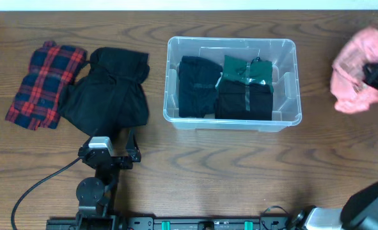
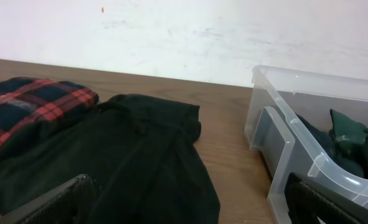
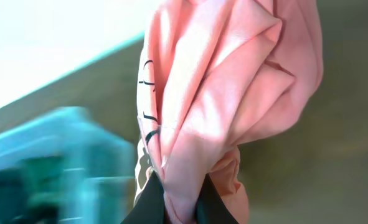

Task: Pack container
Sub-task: 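Lift the pink shirt and carry it into the bin's left side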

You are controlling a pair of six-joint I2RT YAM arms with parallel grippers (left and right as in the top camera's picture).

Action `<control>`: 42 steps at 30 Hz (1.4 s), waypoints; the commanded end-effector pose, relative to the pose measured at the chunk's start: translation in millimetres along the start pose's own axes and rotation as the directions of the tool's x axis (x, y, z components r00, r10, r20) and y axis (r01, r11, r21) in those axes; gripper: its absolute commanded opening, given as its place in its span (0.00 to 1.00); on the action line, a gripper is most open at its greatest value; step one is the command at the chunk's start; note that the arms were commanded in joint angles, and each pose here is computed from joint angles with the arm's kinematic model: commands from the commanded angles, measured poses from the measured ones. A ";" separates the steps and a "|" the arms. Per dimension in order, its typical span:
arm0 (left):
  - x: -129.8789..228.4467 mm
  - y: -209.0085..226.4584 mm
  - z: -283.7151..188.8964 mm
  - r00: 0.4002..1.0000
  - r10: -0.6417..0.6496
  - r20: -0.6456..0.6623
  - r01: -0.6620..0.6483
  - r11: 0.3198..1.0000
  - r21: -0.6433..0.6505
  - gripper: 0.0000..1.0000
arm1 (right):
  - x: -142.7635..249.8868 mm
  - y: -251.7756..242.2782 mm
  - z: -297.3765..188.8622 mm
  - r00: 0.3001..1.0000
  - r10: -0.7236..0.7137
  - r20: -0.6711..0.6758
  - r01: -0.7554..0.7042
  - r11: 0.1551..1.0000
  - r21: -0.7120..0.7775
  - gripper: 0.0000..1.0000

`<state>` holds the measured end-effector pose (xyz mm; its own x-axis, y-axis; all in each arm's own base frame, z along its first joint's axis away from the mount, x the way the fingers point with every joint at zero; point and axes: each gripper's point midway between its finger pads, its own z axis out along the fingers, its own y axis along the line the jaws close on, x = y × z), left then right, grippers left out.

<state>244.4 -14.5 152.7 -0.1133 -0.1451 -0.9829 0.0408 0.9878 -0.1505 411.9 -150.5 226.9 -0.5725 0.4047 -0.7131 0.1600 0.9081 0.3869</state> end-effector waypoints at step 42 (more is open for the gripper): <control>15.1 3.7 0.8 0.999 -0.001 -0.044 0.000 1.000 -0.017 0.98 | 200.8 388.6 77.1 0.961 -0.040 -0.274 -0.059 0.937 -0.344 0.01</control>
<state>244.4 -14.5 152.7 -0.1133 -0.1451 -0.9829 0.0408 0.9878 -0.1505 415.5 290.2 186.1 -0.7981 0.2812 -0.5329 -0.1302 0.7831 0.6082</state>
